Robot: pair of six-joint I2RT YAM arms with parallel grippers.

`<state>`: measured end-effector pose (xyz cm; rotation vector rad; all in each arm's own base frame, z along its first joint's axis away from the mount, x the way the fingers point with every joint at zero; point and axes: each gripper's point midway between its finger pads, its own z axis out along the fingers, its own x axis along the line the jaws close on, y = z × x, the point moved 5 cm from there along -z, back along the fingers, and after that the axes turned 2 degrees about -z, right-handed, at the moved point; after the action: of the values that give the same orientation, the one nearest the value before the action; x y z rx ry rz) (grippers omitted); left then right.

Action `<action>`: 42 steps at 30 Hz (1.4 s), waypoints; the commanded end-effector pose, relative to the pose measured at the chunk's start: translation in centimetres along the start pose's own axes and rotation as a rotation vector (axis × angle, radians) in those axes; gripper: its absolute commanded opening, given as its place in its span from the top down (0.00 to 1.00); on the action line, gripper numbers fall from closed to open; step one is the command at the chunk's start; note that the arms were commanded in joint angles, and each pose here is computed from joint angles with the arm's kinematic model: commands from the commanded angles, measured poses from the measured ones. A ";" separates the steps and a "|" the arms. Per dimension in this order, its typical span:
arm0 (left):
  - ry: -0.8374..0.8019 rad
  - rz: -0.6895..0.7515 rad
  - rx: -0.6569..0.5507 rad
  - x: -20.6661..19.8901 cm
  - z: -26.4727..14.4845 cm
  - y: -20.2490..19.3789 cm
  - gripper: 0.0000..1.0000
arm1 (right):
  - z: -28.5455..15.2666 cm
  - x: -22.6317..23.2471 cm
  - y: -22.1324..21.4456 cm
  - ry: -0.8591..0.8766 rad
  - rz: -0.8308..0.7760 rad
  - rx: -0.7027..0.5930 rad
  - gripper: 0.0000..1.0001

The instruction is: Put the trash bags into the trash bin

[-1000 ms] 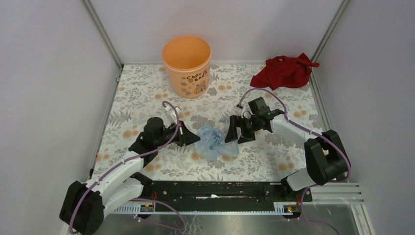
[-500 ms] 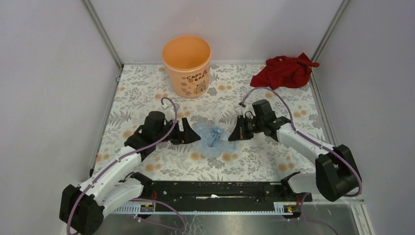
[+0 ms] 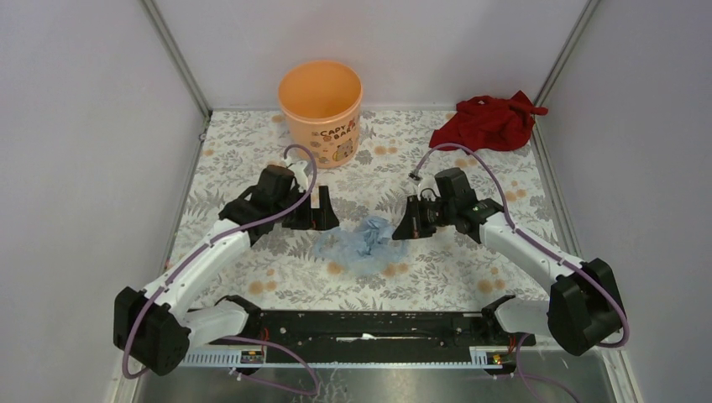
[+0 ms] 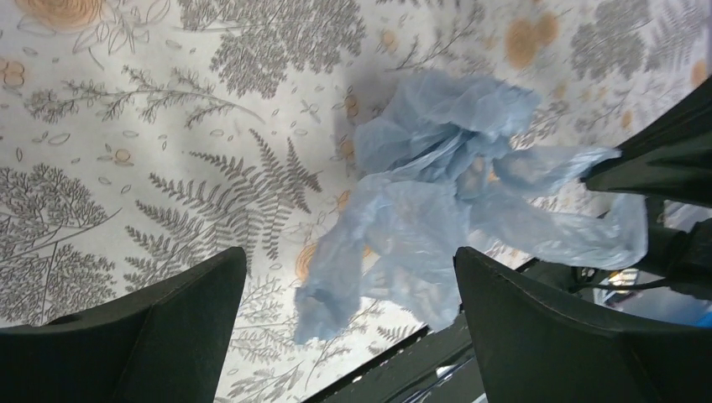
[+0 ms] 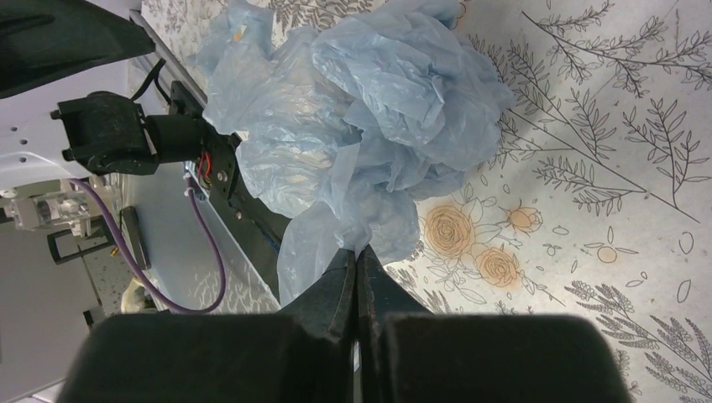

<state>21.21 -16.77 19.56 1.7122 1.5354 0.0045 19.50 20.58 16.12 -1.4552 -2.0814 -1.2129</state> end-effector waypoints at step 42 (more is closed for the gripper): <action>-0.431 0.301 -0.783 -22.8 -16.2 13.4 1.00 | -22.1 15.8 16.6 -0.239 -0.248 -0.787 1.00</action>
<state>23.54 -29.88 36.00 1.5044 1.0528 0.1530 31.03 17.18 33.17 -2.0779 -2.1228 -1.4923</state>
